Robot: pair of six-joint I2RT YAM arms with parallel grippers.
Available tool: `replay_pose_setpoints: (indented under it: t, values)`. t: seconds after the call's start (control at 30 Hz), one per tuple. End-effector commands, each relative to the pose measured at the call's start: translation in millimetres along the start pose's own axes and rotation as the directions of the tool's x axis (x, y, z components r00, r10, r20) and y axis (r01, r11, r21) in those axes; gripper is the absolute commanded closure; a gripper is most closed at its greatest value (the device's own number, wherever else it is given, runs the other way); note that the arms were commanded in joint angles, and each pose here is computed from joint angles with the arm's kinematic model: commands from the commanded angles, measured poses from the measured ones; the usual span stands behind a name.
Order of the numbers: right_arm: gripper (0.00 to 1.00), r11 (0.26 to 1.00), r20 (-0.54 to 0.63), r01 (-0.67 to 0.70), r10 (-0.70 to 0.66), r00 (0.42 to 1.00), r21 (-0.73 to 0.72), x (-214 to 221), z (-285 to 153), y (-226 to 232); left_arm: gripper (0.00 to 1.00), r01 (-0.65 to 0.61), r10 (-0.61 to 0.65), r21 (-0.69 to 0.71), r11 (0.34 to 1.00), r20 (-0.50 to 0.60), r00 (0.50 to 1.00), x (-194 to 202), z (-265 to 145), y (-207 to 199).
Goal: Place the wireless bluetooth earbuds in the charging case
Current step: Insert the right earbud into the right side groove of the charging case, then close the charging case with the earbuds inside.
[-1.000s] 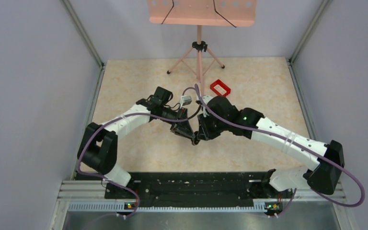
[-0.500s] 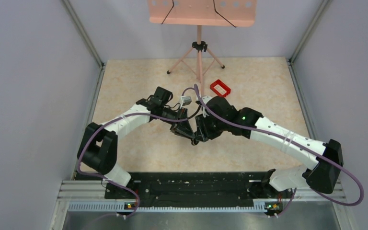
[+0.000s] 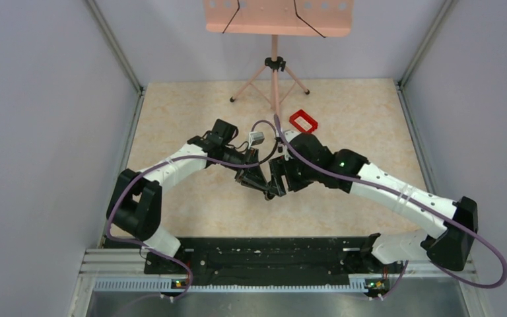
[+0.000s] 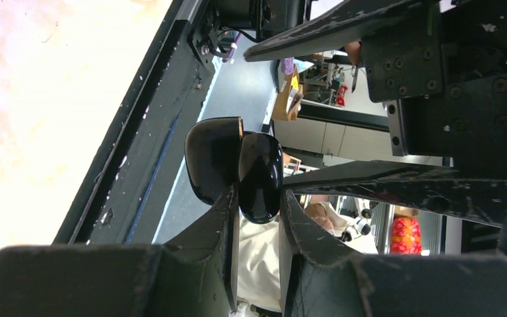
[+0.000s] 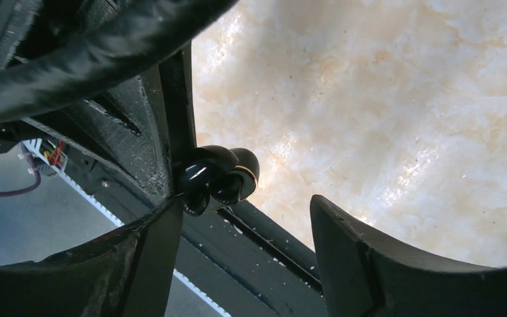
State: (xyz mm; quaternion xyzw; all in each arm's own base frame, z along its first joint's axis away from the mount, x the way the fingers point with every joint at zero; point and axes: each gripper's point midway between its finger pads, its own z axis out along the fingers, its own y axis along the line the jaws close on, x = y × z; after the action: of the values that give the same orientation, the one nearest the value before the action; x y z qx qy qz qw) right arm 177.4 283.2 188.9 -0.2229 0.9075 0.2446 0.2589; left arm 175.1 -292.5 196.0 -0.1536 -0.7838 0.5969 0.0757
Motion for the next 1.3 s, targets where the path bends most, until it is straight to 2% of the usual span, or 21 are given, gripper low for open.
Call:
replay_pose_setpoints:
  t: [0.0,0.27,0.37,0.47,0.53,0.63,0.73,0.77,0.93,1.03,1.27]
  values:
    - [0.27,0.991,0.285,-0.032,0.068,0.956,-0.127,-68,-42,34,1.00,-0.069,0.070,0.033,0.997,-0.019,0.997,-2,6,-12]
    - [0.19,0.971,0.344,-0.136,0.198,0.918,-0.196,-73,-57,18,1.00,-0.086,0.086,0.034,0.996,-0.001,0.996,-11,5,-16]
    - [0.17,0.945,0.351,-0.214,0.293,0.889,-0.248,-69,-57,0,1.00,-0.107,0.106,0.057,0.993,0.022,0.994,-16,0,-21]
    - [0.16,0.898,0.368,-0.309,0.415,0.832,-0.313,-63,-54,-24,1.00,-0.165,0.159,0.101,0.981,0.070,0.985,-22,-8,-31]
    - [0.16,0.868,0.379,-0.335,0.468,0.798,-0.367,-60,-56,-31,1.00,-0.215,0.201,0.127,0.968,0.117,0.973,-28,-14,-40]
    - [0.16,0.825,0.381,-0.356,0.530,0.758,-0.440,-57,-58,-37,1.00,-0.233,0.201,0.166,0.958,0.192,0.961,-37,-26,-55]
    - [0.16,0.787,0.408,-0.331,0.569,0.714,-0.521,-62,-65,-39,1.00,-0.265,0.205,0.211,0.941,0.268,0.941,-44,-40,-69]
    - [0.16,0.772,0.417,-0.318,0.584,0.696,-0.550,-64,-68,-38,1.00,-0.314,0.240,0.226,0.922,0.303,0.922,-45,-46,-77]
    - [0.16,0.672,0.437,-0.222,0.661,0.609,-0.707,-74,-84,-34,1.00,-0.349,0.201,0.345,0.871,0.397,0.895,-44,-69,-104]
    - [0.16,0.644,0.444,-0.175,0.673,0.591,-0.745,-78,-88,-31,1.00,-0.320,0.150,0.409,0.855,0.395,0.906,-47,-72,-109]
    - [0.14,0.596,0.474,-0.049,0.683,0.556,-0.802,-91,-100,-23,1.00,-0.362,0.193,0.400,0.842,0.402,0.895,-45,-75,-119]
